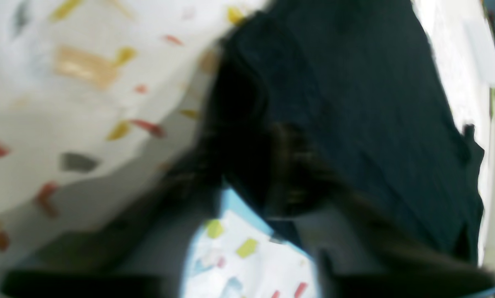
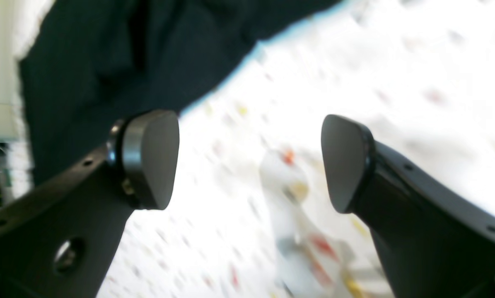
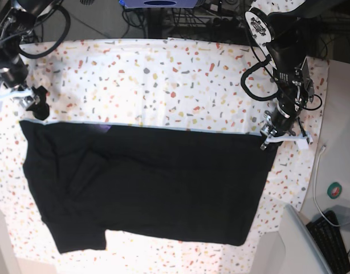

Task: Layout the t-shirt on the table in an organized manner, then fold the t-shirt properly
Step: 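Grasp the shirt's edge corners with both grippers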

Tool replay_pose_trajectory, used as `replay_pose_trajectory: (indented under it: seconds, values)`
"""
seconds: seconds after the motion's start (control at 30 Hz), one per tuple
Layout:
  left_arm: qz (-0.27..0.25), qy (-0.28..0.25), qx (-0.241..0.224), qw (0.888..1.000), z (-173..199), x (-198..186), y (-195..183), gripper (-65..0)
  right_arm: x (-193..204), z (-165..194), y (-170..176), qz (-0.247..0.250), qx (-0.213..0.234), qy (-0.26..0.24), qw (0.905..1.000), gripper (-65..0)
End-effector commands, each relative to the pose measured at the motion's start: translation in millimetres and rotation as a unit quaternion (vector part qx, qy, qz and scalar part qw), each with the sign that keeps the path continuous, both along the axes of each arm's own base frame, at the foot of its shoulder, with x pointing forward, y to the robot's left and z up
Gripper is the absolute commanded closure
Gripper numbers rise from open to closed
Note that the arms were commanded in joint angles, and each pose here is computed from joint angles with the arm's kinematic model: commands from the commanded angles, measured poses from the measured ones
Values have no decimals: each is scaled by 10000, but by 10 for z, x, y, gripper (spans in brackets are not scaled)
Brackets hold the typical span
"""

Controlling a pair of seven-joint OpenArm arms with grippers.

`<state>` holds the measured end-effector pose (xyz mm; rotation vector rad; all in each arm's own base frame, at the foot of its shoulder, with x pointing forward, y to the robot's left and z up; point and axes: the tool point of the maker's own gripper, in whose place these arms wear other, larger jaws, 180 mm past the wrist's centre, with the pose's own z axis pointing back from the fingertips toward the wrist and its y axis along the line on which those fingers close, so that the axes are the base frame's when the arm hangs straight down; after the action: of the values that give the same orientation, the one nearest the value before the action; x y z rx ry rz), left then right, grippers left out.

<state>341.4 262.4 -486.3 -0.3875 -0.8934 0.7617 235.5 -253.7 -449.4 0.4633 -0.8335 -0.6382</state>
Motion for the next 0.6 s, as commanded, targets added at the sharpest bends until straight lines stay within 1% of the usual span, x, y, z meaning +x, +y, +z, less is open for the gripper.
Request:
replay_pose_trajectory:
  seconds: [0.0,0.07,0.2,0.4,0.47,0.5,0.57]
  values:
    - [-66,-2,41,10000,34,41,27,0,155,104,-124,-55,-71,-248,9997,-482]
    - [-61,40,61,10000,13,5,56,0,280,-12,-111,-55,84,-150,9998,-482]
    - [-56,57,147,9999,30,-12,144,0,470,-179,-116,-189,146,-110,9997,-482]
    - [-25,150,312,9994,22,-112,326,0,599,-217,-233,-390,137,-222,9989,-479]
    - [-13,181,379,9991,26,-146,399,0,632,-204,-275,-436,127,-266,9986,-437]
    - [-8,181,402,9990,34,-147,424,0,641,-194,-323,-445,100,-268,9986,-393]
    - [-8,189,402,9990,29,-155,424,0,628,-225,-345,-454,134,-219,9986,-287]
